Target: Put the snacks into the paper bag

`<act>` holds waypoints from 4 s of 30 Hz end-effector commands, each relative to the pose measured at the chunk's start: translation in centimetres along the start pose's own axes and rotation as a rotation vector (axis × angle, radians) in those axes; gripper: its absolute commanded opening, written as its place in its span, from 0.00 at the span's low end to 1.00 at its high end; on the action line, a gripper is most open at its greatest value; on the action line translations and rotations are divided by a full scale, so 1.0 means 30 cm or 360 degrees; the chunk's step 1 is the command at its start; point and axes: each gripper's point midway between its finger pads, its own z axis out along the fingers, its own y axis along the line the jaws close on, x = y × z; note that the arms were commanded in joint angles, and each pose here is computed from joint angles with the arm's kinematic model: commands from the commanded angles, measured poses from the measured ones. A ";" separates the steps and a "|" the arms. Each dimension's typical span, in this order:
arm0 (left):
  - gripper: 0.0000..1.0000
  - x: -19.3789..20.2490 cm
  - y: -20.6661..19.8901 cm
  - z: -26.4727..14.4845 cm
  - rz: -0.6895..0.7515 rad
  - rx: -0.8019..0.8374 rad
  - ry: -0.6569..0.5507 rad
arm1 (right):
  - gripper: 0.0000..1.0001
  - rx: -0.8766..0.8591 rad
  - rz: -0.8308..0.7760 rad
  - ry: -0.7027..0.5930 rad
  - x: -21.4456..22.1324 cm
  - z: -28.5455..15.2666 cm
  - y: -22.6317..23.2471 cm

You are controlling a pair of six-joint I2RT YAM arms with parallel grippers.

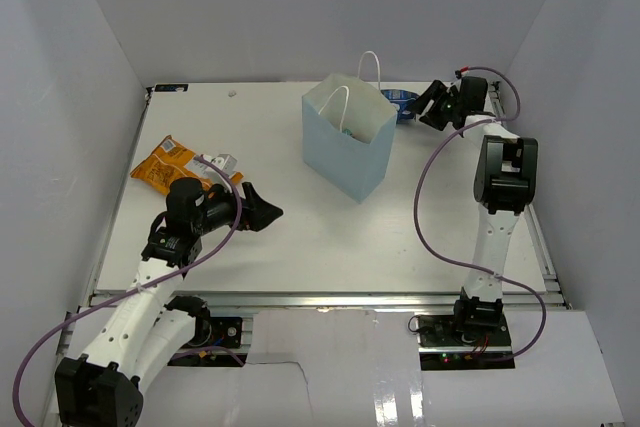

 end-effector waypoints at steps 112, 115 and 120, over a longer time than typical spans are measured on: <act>0.98 -0.259 0.854 -0.298 -0.1330 -0.1873 -0.0460 | 0.98 -0.0956 -0.1704 0.0229 0.785 -0.958 0.569; 0.98 -0.254 0.929 -0.302 -0.1343 -0.1919 -0.0402 | 0.98 -0.0933 -0.1713 0.0214 0.777 -0.958 0.566; 0.95 -0.247 0.999 -0.246 -0.1311 -0.1865 -0.0288 | 0.98 -0.0930 -0.1720 0.0203 0.774 -0.962 0.568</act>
